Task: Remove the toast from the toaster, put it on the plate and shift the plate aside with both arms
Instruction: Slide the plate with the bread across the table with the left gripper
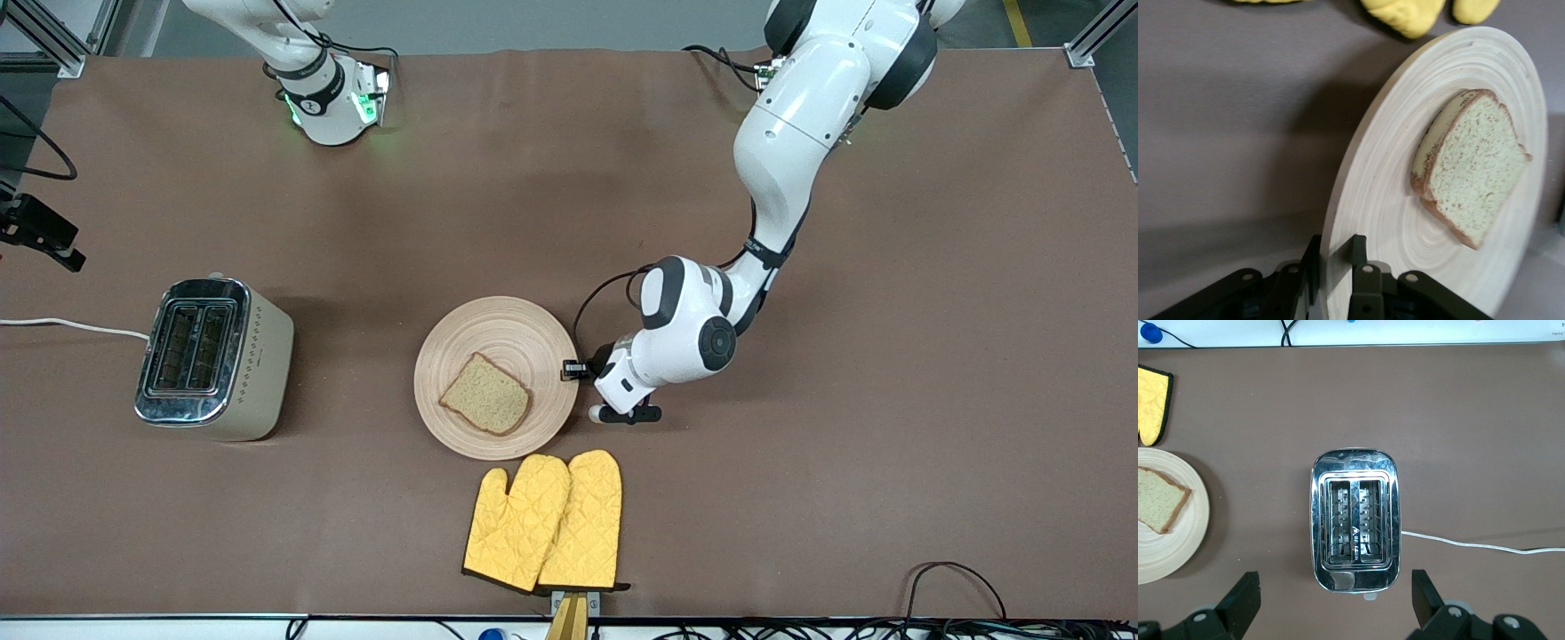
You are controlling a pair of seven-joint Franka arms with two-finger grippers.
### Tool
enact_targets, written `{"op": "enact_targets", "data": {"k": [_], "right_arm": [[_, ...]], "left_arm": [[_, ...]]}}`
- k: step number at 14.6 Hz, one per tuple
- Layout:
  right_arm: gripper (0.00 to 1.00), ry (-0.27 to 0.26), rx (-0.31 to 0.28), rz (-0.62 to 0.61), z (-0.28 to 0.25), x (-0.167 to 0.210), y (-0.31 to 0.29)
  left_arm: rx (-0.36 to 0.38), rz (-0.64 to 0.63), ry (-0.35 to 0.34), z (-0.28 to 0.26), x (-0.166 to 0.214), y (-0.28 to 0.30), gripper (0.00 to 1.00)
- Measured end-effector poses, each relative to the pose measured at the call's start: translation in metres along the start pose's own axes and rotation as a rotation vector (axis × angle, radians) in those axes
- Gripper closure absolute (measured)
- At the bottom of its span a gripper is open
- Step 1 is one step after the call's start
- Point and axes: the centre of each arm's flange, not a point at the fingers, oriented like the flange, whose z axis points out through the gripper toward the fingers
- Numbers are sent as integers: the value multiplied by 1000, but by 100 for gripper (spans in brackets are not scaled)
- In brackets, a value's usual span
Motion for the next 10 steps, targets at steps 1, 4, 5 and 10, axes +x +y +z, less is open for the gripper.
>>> {"op": "enact_targets", "data": {"k": [1, 4, 5, 10], "right_arm": [[0, 0, 0, 0, 0, 0, 0], [0, 0, 0, 0, 0, 0, 0], [0, 0, 0, 0, 0, 0, 0], [0, -2, 0, 0, 1, 0, 0]], "left_arm": [[-1, 1, -1, 0, -1, 1, 79], [-5, 4, -9, -3, 1, 4, 79], [-9, 6, -13, -6, 2, 6, 80], [-29, 24, -47, -43, 12, 13, 86]]}}
